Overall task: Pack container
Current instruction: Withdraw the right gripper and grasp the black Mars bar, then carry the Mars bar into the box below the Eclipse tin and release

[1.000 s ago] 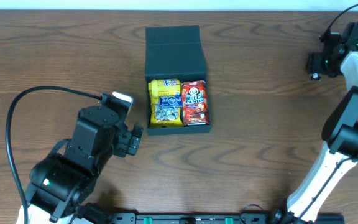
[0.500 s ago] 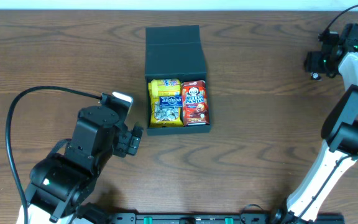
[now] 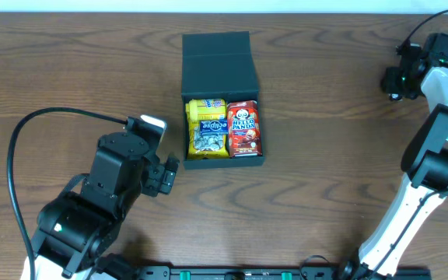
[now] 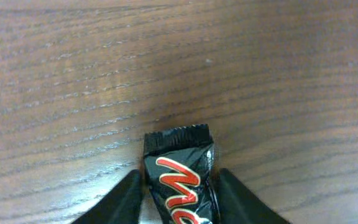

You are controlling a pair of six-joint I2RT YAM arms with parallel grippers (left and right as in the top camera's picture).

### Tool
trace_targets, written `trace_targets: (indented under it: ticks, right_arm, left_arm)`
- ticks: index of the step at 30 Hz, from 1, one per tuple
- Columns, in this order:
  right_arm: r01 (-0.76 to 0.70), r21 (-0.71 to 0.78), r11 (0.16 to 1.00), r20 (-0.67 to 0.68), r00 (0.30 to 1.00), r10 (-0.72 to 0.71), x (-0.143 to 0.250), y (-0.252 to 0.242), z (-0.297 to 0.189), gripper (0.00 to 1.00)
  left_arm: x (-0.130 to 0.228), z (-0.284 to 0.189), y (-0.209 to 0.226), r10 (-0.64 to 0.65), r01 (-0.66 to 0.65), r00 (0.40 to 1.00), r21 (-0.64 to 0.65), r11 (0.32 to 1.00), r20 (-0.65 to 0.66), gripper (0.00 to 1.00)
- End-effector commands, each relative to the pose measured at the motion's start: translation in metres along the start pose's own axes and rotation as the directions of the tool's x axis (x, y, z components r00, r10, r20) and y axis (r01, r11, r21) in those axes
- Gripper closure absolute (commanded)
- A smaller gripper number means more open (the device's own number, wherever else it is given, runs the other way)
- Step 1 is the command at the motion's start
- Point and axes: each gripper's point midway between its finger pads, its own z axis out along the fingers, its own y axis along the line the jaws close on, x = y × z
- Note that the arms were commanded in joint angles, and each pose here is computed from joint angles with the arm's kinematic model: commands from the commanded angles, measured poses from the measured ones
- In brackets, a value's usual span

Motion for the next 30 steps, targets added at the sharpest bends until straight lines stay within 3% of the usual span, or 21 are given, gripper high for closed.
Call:
trace_targets:
  ticks: [1, 10, 16, 20, 23, 30]
  right_arm:
    - [-0.047, -0.013, 0.999, -0.025, 0.999, 0.047, 0.009, 0.002, 0.012, 0.66]
    - [-0.069, -0.067, 0.995, -0.010, 0.998, 0.068, -0.002, 0.025, -0.002, 0.82]
    - [0.021, -0.101, 0.995, 0.083, 0.996, -0.013, -0.037, 0.071, -0.041, 0.84]
    - [0.127, -0.137, 0.982, 0.180, 0.978, -0.101, -0.064, 0.128, -0.083, 0.84]
    - [0.214, -0.249, 0.945, 0.238, 0.959, -0.155, -0.071, 0.184, -0.110, 0.86]
    - [0.421, -0.487, 0.765, 0.303, 0.903, -0.305, -0.042, 0.330, -0.161, 0.87]
  left_arm:
    - [-0.002, -0.002, 0.000, -0.008, 0.008, 1.000, 0.001, 1.000, 0.008, 0.05]
    - [-0.002, -0.002, 0.000, -0.008, 0.008, 1.000, 0.001, 1.000, 0.008, 0.05]
    - [-0.002, -0.002, 0.000, -0.008, 0.008, 1.000, 0.001, 1.000, 0.008, 0.05]
    - [-0.002, -0.002, 0.000, -0.008, 0.008, 1.000, 0.001, 1.000, 0.008, 0.05]
    - [-0.002, -0.002, 0.000, -0.008, 0.008, 1.000, 0.001, 1.000, 0.008, 0.05]
    - [-0.002, -0.002, 0.000, -0.008, 0.008, 1.000, 0.001, 1.000, 0.008, 0.05]
